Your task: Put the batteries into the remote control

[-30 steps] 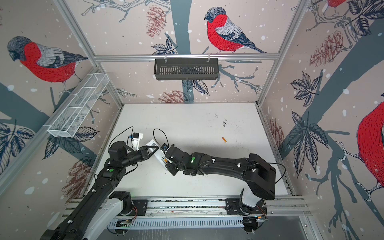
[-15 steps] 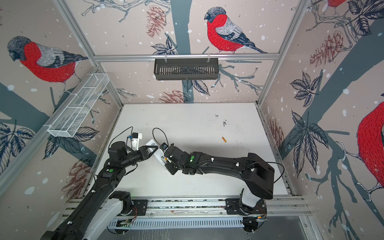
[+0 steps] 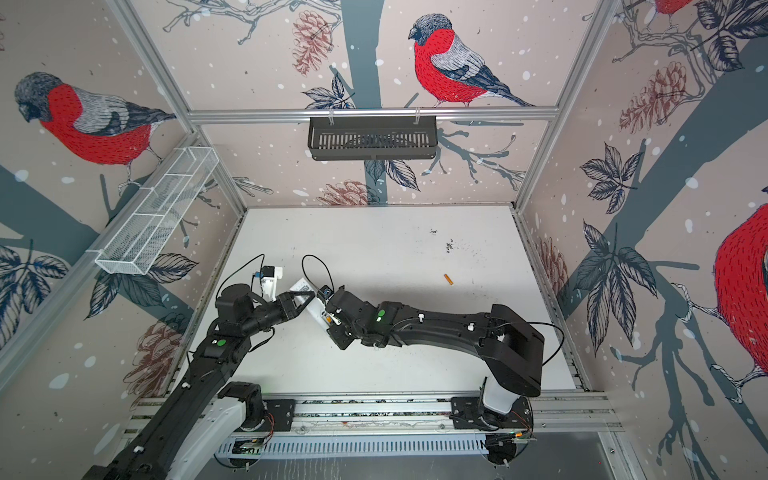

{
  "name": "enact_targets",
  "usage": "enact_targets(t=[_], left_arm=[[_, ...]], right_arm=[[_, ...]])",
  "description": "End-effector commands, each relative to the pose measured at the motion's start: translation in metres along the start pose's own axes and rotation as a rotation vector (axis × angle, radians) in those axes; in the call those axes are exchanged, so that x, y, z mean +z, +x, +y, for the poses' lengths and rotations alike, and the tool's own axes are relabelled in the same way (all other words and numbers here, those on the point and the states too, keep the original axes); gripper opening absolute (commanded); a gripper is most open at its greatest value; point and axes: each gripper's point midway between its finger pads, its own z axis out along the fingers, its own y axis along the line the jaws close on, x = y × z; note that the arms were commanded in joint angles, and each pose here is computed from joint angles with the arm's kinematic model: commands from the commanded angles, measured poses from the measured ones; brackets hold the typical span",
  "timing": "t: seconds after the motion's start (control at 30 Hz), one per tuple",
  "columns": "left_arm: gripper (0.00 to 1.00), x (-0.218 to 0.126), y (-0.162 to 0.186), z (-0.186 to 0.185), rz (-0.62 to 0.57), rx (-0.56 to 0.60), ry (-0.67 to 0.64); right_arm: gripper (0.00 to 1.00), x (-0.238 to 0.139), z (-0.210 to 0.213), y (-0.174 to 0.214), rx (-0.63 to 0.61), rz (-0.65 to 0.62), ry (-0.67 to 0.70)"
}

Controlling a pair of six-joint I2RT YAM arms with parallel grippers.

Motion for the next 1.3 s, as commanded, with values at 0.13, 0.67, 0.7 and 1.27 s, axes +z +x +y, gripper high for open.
enact_targets(t=[0.13,0.67,0.7,1.27], left_arm=[[0.00,-0.0008,-0.0061,-0.0071,-0.020,0.029,0.027],[0.00,-0.0012,-0.0067,-0.0059,-0.022,0.019,0.032],[0.00,-0.0015,-0.0070,-0.0062,-0.023,0.019,0.033],[0.00,-0.0020,-0.0079,-0.0050,-0.028,0.018,0.027]], right_arm=[[0.14,0.0045,-0.0050,0.0049,0.045,0.044,0.020],[0.20,-0.0034,-0.0024,0.0008,0.035,0.024,0.022],[0.20,-0.0031,-0.0010,0.0018,0.033,0.025,0.019],[0.17,-0.0016,-0.0041,0.0066,0.033,0.037,0.044]])
